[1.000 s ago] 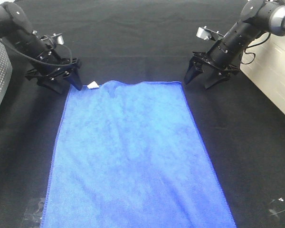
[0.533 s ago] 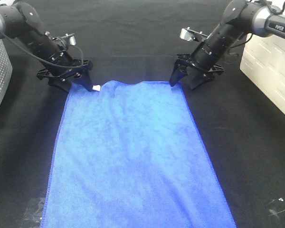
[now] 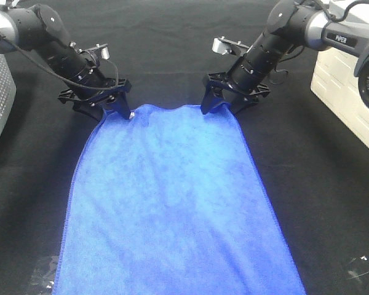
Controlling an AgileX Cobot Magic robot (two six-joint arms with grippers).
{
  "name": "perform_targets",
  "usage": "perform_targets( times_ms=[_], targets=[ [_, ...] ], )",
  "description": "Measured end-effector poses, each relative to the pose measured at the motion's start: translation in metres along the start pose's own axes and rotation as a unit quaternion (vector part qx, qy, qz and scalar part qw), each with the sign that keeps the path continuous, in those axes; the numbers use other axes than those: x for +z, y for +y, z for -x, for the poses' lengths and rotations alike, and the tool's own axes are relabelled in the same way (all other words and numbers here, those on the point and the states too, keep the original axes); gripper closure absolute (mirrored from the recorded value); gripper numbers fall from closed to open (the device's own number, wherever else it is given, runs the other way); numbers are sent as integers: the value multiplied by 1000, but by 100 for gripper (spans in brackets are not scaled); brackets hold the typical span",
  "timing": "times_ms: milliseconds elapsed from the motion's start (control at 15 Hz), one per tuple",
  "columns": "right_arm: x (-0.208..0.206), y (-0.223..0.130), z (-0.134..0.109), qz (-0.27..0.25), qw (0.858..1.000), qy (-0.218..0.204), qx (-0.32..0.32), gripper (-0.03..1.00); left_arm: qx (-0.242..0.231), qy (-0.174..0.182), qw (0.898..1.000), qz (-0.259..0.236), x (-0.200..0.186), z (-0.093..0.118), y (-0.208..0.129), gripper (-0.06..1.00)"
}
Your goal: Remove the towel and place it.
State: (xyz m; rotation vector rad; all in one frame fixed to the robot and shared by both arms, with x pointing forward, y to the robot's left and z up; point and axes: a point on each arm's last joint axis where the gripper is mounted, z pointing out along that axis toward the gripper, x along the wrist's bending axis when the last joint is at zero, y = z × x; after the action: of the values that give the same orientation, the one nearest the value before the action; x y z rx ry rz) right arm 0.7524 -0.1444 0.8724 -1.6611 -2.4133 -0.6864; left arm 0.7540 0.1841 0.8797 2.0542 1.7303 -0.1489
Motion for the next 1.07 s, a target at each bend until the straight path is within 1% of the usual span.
perform_targets(
  times_ms=[133,200,333,467,533,600,667,733,867,933,1067],
  targets=[
    [2,1,-2,5,1000,-2,-6,28,-1,-1,1000,2,0,0,0,33],
    [2,1,0,5,1000,-13,-11,36,-1,0,1000,3,0,0,0,36],
    [3,0,3,2,1000,-23,-17,51,-1,1,1000,6,2,-1,1,47],
    [5,0,4,2,1000,-25,-17,64,-2,1,1000,7,4,-2,1,58],
    [5,0,4,2,1000,-25,-17,70,0,1,1000,6,4,-2,0,65],
    [5,0,4,2,1000,-25,-17,70,0,1,1000,6,4,-2,0,65],
    [5,0,4,2,1000,-25,-16,75,6,2,1000,6,4,-2,0,71],
    [5,-1,4,1,1000,-25,-16,84,14,2,1000,6,4,-2,0,78],
    [6,-1,4,-1,1000,-24,-16,95,21,2,1000,5,5,-1,0,88],
    [6,-1,4,-1,1000,-23,-15,97,24,2,1000,4,6,1,0,93],
    [6,-1,4,-2,1000,-22,-18,97,27,1,1000,3,6,2,0,94]
  ],
)
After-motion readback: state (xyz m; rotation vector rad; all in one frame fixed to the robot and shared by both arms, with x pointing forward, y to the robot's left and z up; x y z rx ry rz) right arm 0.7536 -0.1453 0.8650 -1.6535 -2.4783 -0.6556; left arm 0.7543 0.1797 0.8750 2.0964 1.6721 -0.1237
